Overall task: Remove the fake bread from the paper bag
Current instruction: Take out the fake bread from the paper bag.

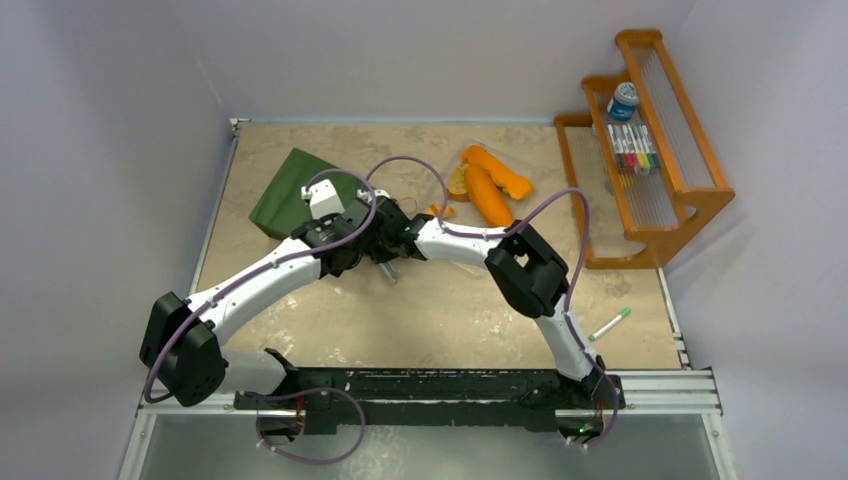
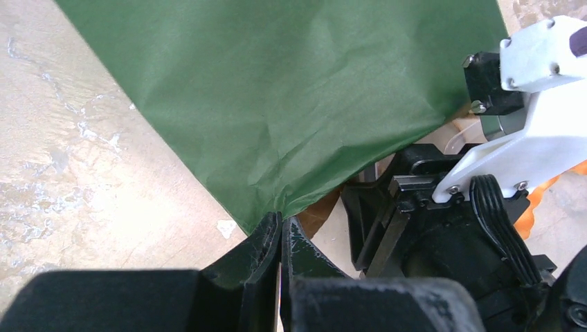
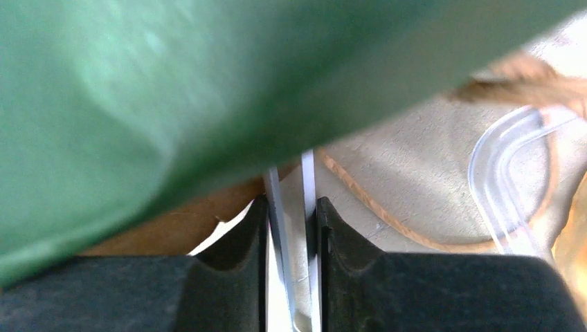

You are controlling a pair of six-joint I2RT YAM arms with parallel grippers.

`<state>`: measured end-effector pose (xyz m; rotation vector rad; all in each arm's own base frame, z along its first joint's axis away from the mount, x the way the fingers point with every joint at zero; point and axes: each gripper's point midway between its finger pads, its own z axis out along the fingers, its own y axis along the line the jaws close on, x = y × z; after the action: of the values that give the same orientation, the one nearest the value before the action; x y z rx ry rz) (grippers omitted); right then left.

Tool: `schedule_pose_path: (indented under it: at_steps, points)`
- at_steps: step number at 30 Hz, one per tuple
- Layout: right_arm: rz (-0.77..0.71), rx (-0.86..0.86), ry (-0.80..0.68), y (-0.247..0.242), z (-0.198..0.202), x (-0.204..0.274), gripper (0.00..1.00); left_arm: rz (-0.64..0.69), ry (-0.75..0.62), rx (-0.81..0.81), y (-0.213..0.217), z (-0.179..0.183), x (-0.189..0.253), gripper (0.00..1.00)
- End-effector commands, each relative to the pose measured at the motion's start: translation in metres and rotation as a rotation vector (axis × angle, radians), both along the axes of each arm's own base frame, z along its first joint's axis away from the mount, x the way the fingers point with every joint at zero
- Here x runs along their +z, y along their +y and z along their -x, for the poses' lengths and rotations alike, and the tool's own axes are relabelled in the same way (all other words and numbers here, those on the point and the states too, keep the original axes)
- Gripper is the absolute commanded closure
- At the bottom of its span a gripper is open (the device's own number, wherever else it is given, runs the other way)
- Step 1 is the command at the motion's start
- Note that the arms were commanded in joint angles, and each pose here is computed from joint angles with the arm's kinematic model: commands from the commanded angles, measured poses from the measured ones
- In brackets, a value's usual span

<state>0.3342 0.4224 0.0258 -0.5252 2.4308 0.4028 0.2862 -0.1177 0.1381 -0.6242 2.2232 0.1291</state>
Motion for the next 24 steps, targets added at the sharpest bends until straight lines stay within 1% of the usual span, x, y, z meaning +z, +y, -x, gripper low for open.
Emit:
schedule_pose_path:
  at_steps: [1, 3, 15, 24]
  points:
    - [-0.042, -0.042, -0.041, 0.003, -0.02, 0.016, 0.89, 0.025, -0.03, 0.003, -0.004, 0.001, 0.008, 1.0]
    - [-0.041, -0.045, -0.039, -0.001, -0.017, 0.019, 1.0, 0.025, -0.04, 0.011, -0.004, -0.001, 0.01, 1.0]
    - [-0.047, -0.041, 0.003, -0.035, 0.017, 0.046, 1.0, -0.007, -0.097, 0.056, -0.011, -0.027, 0.026, 1.0]
    - [-0.026, -0.001, 0.035, -0.055, 0.041, 0.065, 1.0, -0.053, -0.138, 0.159, -0.006, -0.042, 0.03, 1.0]
